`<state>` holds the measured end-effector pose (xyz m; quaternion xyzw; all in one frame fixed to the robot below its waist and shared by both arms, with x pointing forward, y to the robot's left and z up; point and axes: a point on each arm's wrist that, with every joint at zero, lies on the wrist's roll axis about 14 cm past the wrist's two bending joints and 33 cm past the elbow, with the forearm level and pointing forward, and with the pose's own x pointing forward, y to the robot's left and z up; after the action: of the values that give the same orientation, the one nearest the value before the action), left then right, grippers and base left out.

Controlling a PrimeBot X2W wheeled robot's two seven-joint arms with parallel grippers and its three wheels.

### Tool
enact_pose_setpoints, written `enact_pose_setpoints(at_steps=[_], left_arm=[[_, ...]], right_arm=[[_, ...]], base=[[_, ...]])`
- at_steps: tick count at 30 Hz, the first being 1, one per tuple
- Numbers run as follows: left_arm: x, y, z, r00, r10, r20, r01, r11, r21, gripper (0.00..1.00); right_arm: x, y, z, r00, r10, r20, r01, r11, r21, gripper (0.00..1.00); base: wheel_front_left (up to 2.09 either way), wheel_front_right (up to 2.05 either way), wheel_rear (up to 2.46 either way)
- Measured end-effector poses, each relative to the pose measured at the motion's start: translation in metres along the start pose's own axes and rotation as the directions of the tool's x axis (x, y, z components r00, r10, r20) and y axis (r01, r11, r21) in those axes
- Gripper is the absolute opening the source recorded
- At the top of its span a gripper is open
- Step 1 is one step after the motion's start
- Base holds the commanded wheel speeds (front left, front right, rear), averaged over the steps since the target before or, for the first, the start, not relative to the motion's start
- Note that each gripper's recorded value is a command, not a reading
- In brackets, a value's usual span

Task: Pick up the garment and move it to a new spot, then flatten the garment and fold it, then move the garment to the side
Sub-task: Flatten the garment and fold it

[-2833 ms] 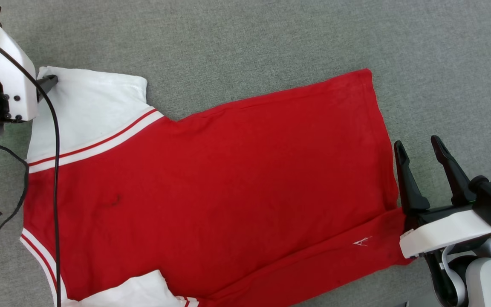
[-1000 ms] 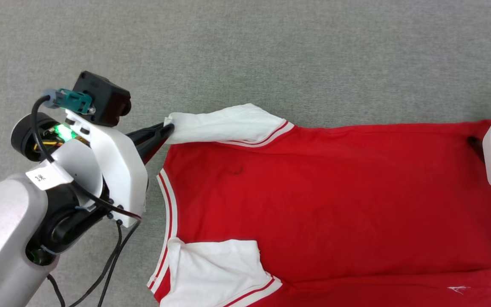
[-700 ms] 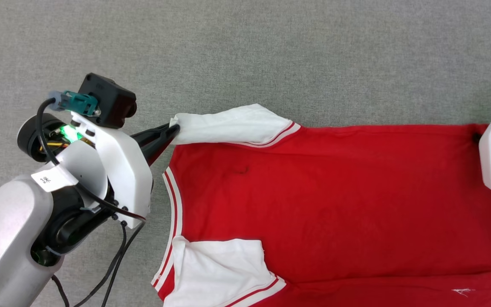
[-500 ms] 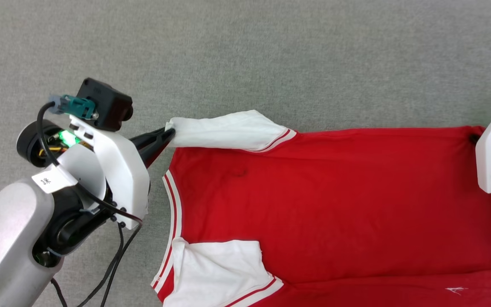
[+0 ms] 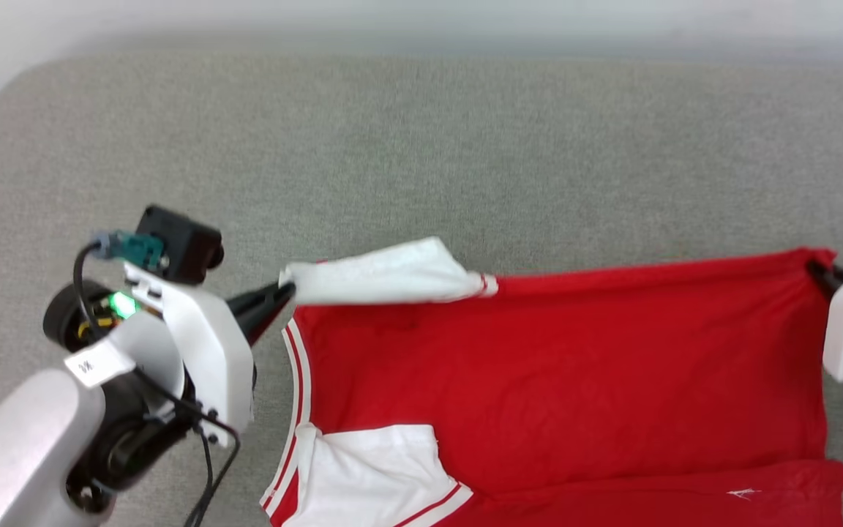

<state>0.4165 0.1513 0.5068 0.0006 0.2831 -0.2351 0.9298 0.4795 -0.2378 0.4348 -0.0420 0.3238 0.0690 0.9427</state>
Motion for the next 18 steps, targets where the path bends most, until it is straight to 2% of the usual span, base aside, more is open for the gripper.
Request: enact_pose_setpoints(at_steps=[6, 11, 18], left_arm=[[-0.019, -0.013, -0.017, 1.000, 0.000, -0.003, -0.001, 0.999, -0.049, 0.00], [-0.032, -0.025, -0.044, 0.999, -0.009, -0.033, 0.005, 0.994, -0.107, 0.00], [-0.045, -0.042, -0.083, 0.996, -0.030, -0.089, 0.011, 0.979, -0.204, 0.00]], right_arm=[[-0.025, 0.003, -0.011, 0.998, 0.012, 0.064, -0.015, 0.999, 0.040, 0.00], [-0.044, 0.008, -0.030, 0.997, 0.028, 0.067, -0.034, 0.996, 0.088, 0.00], [-0.066, 0.016, -0.071, 0.999, 0.052, -0.012, -0.050, 0.990, 0.129, 0.00]], base=[[0.00, 0.00, 0.00], [0.00, 0.00, 0.00], [0.00, 0.00, 0.00]])
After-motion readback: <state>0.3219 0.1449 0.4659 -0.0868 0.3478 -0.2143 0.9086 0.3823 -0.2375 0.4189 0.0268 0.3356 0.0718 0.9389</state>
